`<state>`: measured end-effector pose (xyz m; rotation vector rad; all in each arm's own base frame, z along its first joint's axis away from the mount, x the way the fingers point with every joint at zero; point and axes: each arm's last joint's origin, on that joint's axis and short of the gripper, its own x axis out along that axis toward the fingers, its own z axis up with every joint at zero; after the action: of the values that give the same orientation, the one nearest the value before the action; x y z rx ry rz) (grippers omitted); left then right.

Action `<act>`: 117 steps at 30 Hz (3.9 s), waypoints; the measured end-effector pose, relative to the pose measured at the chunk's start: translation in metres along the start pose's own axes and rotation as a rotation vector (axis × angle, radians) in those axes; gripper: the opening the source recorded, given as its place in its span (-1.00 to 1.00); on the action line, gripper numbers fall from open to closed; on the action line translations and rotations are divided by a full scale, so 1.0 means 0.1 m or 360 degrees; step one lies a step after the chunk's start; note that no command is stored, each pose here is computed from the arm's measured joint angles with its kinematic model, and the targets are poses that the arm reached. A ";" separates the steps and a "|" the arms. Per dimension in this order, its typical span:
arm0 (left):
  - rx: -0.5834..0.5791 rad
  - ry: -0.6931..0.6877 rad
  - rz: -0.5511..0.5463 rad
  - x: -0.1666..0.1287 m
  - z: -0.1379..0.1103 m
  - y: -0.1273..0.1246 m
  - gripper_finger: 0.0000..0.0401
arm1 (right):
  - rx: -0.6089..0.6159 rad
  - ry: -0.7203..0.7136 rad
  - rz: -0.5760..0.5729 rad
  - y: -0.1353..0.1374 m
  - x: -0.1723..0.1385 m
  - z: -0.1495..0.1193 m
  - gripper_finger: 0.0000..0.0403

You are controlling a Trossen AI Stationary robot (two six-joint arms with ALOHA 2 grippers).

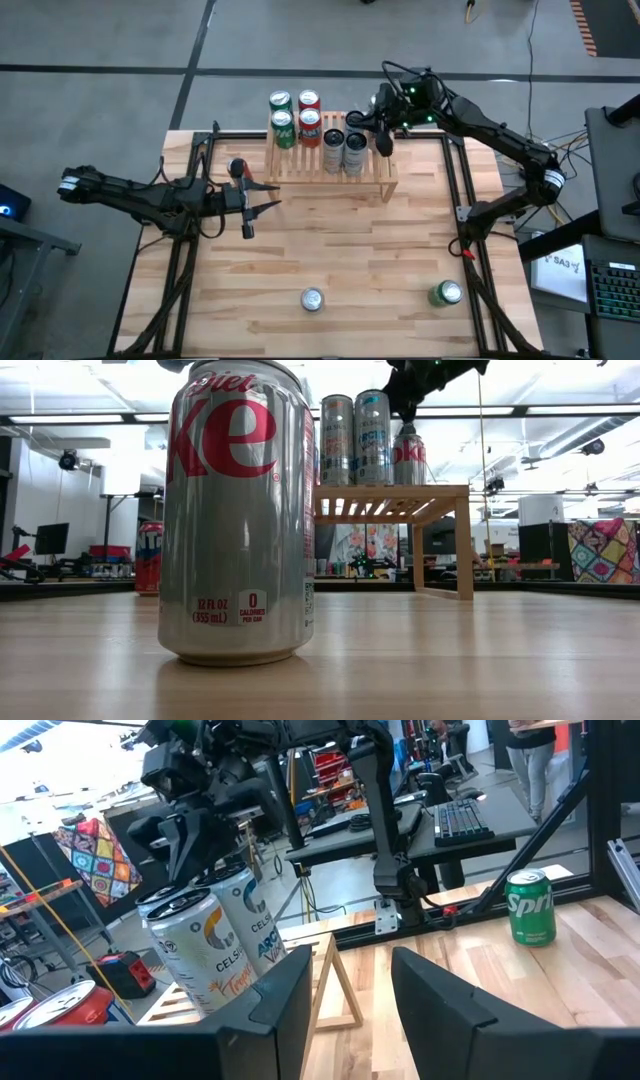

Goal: Place canned beverage on shelf
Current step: Adjust the soda cans on the shelf

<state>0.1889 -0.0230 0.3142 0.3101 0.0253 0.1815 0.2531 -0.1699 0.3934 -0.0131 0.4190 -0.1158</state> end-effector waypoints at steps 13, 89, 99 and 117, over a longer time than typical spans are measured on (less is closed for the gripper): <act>0.0001 0.0000 0.0000 0.00 0.00 0.00 -0.38 | -0.0060 0.0007 -0.0200 0.03 -0.03 0.11 -0.95; 0.0115 -0.0074 0.0027 0.00 0.05 0.02 -0.38 | 0.0553 0.0238 -0.0607 0.37 0.25 0.35 -0.95; 0.0116 -0.0073 0.0027 0.00 0.05 0.02 -0.38 | 0.0504 0.0245 -0.0557 0.47 0.28 0.36 -0.95; 0.0123 -0.0072 0.0026 0.00 0.05 0.02 -0.38 | 0.0476 0.0231 -0.0723 0.45 0.24 0.40 -0.95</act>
<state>0.1887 -0.0231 0.3192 0.3916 -0.0151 0.1901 0.2960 -0.1284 0.4189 0.1968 0.5352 -0.6291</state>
